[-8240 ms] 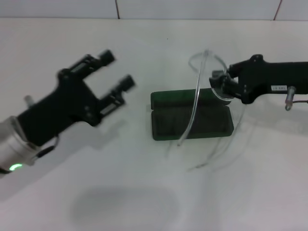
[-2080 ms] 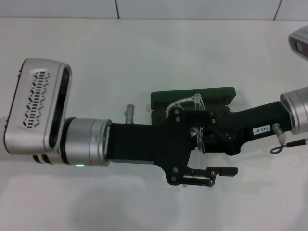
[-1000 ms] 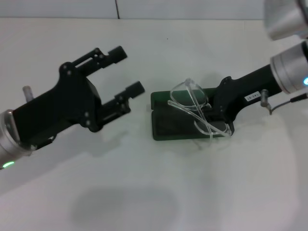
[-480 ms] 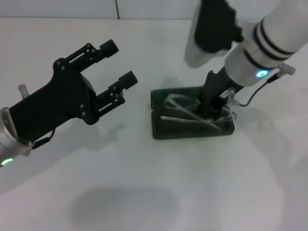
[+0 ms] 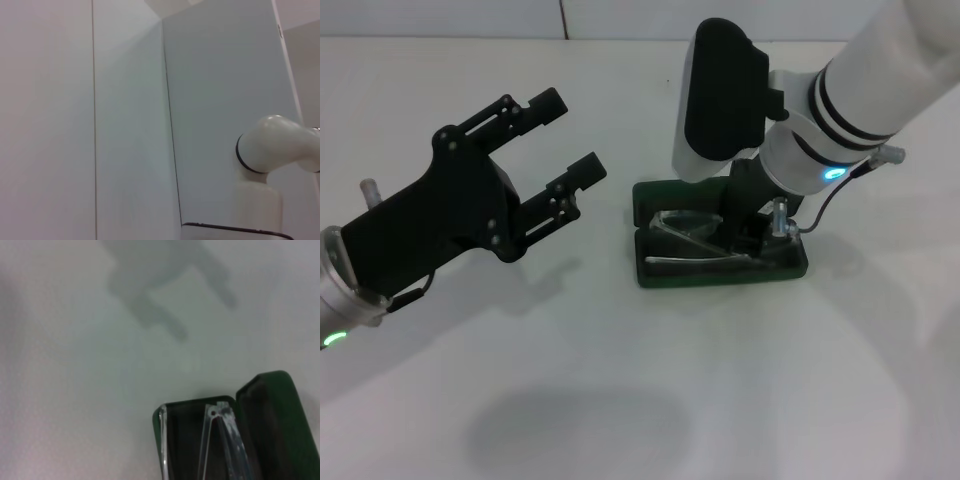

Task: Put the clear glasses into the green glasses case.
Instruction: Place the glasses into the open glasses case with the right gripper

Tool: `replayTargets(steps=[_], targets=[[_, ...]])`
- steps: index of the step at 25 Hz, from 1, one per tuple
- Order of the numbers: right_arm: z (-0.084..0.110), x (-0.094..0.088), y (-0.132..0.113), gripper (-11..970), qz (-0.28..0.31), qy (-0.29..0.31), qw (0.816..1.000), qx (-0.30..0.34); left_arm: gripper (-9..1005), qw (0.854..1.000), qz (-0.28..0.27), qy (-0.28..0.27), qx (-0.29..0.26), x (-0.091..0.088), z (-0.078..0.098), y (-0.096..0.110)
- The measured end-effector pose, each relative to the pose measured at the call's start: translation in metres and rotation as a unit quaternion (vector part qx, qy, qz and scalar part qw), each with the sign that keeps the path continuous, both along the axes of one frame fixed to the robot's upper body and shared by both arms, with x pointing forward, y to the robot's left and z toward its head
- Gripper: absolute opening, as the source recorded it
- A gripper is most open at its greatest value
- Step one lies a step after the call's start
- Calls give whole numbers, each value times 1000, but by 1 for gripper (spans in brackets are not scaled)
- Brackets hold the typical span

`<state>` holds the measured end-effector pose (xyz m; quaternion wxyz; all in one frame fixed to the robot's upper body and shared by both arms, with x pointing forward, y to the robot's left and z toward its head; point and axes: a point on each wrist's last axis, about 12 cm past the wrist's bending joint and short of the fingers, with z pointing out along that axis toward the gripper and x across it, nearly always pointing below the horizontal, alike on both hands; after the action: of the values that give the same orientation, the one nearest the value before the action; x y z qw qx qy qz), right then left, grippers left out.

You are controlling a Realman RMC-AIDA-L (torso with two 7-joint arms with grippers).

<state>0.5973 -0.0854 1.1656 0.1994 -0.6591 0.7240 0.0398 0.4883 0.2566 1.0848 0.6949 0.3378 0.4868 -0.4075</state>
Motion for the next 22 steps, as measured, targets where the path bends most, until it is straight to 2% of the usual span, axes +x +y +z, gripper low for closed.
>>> replayTargets(steps=[8, 13, 16, 22], targets=[[10, -14, 7, 166, 28, 5, 1000, -12, 649, 1000, 3, 2, 2, -1, -1, 2], [14, -22, 5, 167, 32, -20, 999, -8, 649, 1000, 5, 3, 2, -2, -1, 4], [9, -30, 5, 167, 42, -46, 998, -4, 649, 1000, 6, 5, 2, -3, -2, 5], [-18, -53, 8, 169, 62, -128, 990, -24, 649, 1000, 14, 13, 1, -7, -4, 10]])
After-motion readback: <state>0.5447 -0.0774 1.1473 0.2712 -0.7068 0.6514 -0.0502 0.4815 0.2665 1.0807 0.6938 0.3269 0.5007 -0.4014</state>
